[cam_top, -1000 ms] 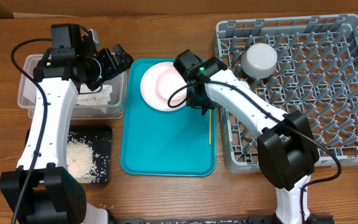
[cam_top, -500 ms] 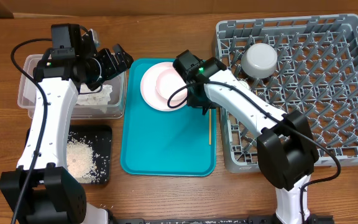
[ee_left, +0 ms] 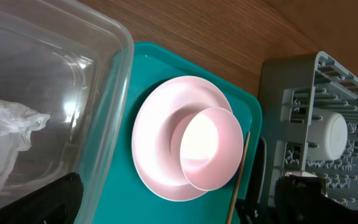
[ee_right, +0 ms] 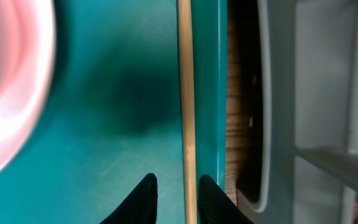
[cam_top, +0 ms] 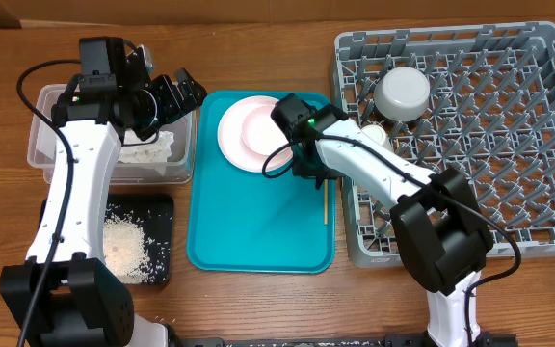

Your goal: Sort waste into correct bins and load items into the dishwasher

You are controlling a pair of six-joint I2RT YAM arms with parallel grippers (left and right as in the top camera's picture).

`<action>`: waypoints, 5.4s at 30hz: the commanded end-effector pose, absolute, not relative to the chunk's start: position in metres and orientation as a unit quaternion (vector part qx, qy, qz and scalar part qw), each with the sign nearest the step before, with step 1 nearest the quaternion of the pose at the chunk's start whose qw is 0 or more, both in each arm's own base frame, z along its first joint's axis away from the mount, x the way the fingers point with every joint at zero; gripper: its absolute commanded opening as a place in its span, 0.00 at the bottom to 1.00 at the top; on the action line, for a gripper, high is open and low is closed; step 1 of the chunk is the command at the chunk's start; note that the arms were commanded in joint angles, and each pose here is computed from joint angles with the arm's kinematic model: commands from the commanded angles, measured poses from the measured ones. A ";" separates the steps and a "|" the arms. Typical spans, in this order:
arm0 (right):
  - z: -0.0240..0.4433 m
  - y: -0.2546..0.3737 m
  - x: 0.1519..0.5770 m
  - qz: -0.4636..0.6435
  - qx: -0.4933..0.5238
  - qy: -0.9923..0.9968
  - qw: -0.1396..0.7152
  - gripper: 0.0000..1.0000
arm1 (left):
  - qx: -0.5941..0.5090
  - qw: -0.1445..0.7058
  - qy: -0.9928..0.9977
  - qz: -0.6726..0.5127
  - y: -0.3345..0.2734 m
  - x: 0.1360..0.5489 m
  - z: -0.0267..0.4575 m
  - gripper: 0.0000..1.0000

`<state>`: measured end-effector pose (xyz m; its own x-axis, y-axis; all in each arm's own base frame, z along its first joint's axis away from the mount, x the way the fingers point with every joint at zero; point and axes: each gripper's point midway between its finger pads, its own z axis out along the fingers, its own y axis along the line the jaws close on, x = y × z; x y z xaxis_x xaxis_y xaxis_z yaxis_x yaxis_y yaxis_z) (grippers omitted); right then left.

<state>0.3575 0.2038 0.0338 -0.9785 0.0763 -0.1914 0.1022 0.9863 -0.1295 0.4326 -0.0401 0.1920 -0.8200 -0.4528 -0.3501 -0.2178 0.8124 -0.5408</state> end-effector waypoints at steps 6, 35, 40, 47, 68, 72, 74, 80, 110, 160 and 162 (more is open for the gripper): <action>0.020 0.196 0.351 -0.092 0.039 0.991 0.093 0.25 | -0.174 0.256 0.919 -0.245 -0.040 0.437 0.205 1.00; -0.007 0.200 0.339 -0.065 0.039 0.994 0.076 0.04 | -0.174 0.256 0.919 -0.245 -0.040 0.437 0.205 1.00; 0.002 0.203 0.346 -0.061 0.041 0.994 0.082 0.04 | -0.174 0.256 0.919 -0.245 -0.040 0.437 0.205 1.00; 0.043 0.210 0.366 -0.055 0.002 0.994 0.094 0.04 | -0.174 0.256 0.919 -0.245 -0.040 0.437 0.205 1.00; 0.132 0.136 0.368 -0.197 -0.065 0.976 0.066 0.04 | -0.174 0.256 0.919 -0.245 -0.040 0.437 0.205 1.00; 0.140 0.119 0.367 -0.198 -0.048 0.977 0.061 0.04 | -0.174 0.256 0.919 -0.245 -0.040 0.437 0.205 1.00; 0.146 0.113 0.368 -0.196 -0.039 0.978 0.065 0.04 | -0.174 0.256 0.919 -0.245 -0.040 0.437 0.205 1.00; 0.163 0.088 0.365 -0.196 -0.010 0.978 0.065 0.04 | -0.174 0.256 0.919 -0.245 -0.040 0.437 0.205 1.00; 0.129 0.013 0.345 -0.218 0.023 0.975 -0.032 0.04 | -0.174 0.256 0.919 -0.245 -0.040 0.437 0.205 1.00; 0.118 0.092 0.381 0.010 0.027 0.999 0.023 0.04 | -0.174 0.256 0.919 -0.245 -0.040 0.437 0.205 1.00; 0.133 0.094 0.388 0.016 0.028 0.998 0.045 0.05 | -0.174 0.256 0.919 -0.245 -0.040 0.437 0.205 1.00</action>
<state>0.3711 0.0865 0.0955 -0.9985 0.0475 0.0268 0.0469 0.9986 -0.0249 0.4326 -0.0401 0.1920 -0.8200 -0.4528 -0.3500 -0.2176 0.8123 -0.5411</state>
